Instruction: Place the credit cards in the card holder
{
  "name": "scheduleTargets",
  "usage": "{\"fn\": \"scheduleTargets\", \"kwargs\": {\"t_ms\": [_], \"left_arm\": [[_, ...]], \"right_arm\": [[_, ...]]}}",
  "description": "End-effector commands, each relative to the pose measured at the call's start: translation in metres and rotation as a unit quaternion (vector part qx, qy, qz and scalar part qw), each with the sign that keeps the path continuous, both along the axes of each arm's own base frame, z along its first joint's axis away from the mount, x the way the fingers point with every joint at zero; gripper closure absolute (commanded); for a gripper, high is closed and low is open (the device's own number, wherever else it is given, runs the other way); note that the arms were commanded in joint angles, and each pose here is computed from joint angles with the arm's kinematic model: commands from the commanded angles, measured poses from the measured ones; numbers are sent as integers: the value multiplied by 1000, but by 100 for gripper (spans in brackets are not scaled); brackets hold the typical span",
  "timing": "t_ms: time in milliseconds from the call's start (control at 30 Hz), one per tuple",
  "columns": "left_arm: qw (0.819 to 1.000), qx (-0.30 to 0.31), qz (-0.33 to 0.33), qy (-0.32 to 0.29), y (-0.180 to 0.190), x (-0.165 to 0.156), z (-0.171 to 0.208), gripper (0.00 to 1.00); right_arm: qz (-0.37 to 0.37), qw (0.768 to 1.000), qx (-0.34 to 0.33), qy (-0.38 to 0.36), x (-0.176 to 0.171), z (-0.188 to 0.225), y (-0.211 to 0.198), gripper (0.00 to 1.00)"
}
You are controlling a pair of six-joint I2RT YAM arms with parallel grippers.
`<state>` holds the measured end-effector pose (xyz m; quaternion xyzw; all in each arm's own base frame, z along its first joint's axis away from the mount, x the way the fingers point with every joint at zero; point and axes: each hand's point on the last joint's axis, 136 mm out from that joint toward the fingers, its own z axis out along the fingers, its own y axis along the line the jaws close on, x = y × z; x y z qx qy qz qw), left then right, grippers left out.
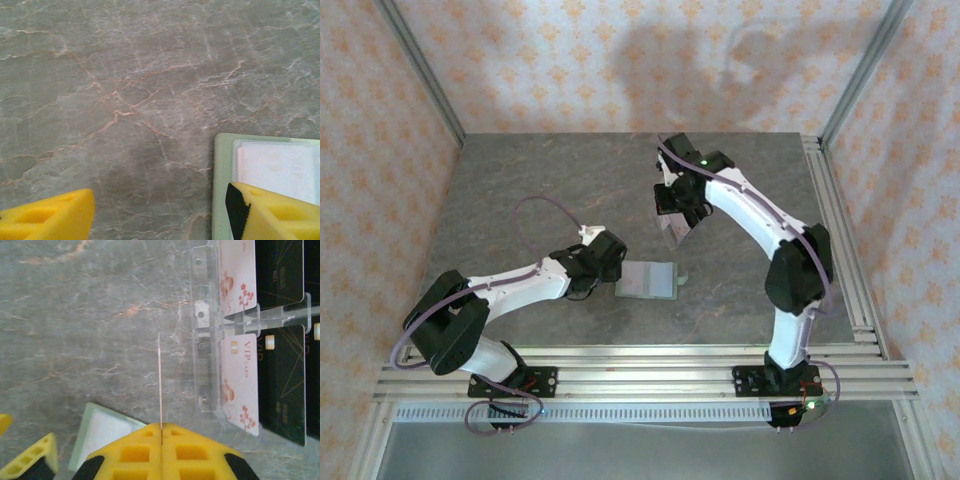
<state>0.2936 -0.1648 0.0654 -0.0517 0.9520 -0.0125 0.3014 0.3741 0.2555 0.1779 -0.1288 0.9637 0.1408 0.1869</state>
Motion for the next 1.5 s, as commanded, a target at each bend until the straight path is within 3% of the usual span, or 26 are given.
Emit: {"fn": "scheduleTargets", "kwargs": {"t_ms": [0, 267, 667, 1200, 1467], "left_arm": [[998, 61, 26, 20, 29, -11, -12, 29], [993, 97, 40, 56, 41, -24, -33, 29], [993, 97, 15, 67, 19, -30, -46, 29], [994, 99, 3, 49, -4, -42, -31, 29], [995, 101, 7, 15, 0, -35, -8, 28]], "right_arm": [[-7, 999, 45, 5, -20, 7, 10, 100], [-15, 996, 90, 15, -59, -5, 13, 100], [-35, 993, 110, 28, -88, -26, -2, 100], [-35, 993, 103, 34, -101, -41, -12, 100], [-36, 989, 141, 31, -102, -46, -4, 100]]}}
